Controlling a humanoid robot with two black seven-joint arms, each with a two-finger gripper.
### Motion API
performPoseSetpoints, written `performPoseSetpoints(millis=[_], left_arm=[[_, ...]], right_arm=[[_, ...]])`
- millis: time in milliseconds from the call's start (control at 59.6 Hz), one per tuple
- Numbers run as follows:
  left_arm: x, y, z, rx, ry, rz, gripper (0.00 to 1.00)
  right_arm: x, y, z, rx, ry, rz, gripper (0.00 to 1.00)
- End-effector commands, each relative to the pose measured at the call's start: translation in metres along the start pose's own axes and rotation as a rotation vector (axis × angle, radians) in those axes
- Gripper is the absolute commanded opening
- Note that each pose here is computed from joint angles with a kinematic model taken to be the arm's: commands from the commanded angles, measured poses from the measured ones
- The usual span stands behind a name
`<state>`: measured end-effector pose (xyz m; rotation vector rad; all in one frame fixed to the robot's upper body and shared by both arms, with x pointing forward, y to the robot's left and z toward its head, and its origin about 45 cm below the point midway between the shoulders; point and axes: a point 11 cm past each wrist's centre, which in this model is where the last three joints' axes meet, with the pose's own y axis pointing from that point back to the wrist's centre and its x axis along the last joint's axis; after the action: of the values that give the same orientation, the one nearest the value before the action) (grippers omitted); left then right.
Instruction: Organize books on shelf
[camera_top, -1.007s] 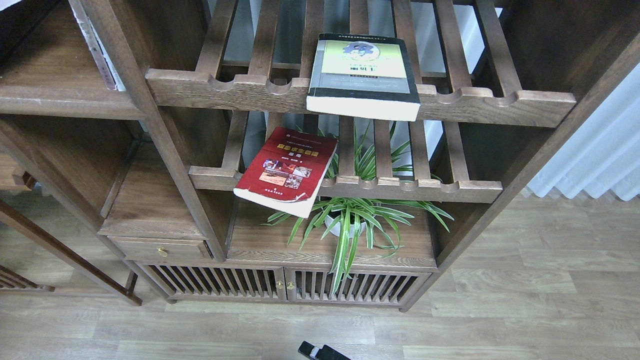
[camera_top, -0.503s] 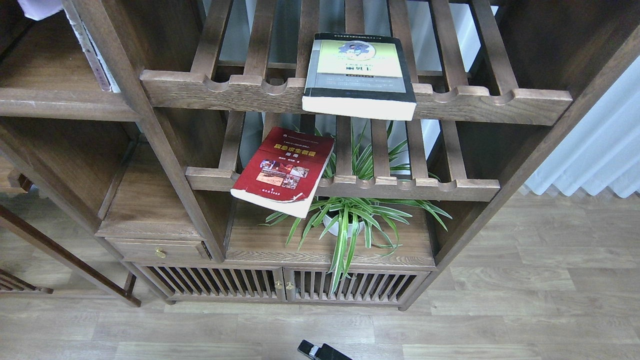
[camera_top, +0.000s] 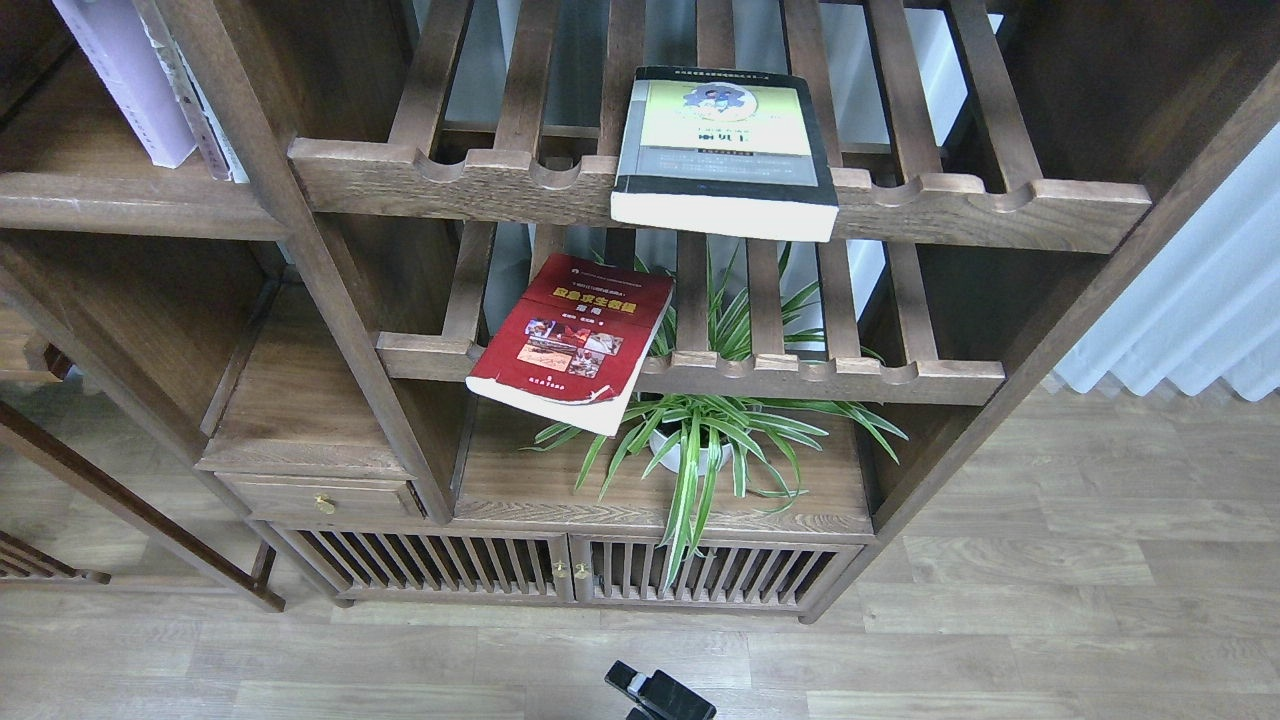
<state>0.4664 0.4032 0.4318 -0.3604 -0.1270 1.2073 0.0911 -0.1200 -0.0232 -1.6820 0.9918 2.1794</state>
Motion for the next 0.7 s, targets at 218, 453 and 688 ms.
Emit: performPoseSetpoints(millis=[218, 453, 688], left_arm=[[0.019, 0.055, 0.031, -0.191, 0.095, 0.060, 0.76], [0.003, 0.110, 0.016, -0.174, 0.134, 0.041, 0.78], [-0.010, 0.177, -0.021, -0.093, 0.265, 0.084, 0.83]], right_arm=[[-0.002, -0.001, -0.010, 0.083, -0.037, -0.006, 0.99], [-0.004, -0.003, -0.011, 0.082, -0.036, -0.012, 0.99], [-0.027, -0.022, -0.032, 0.149, -0.045, -0.082, 0.99]])
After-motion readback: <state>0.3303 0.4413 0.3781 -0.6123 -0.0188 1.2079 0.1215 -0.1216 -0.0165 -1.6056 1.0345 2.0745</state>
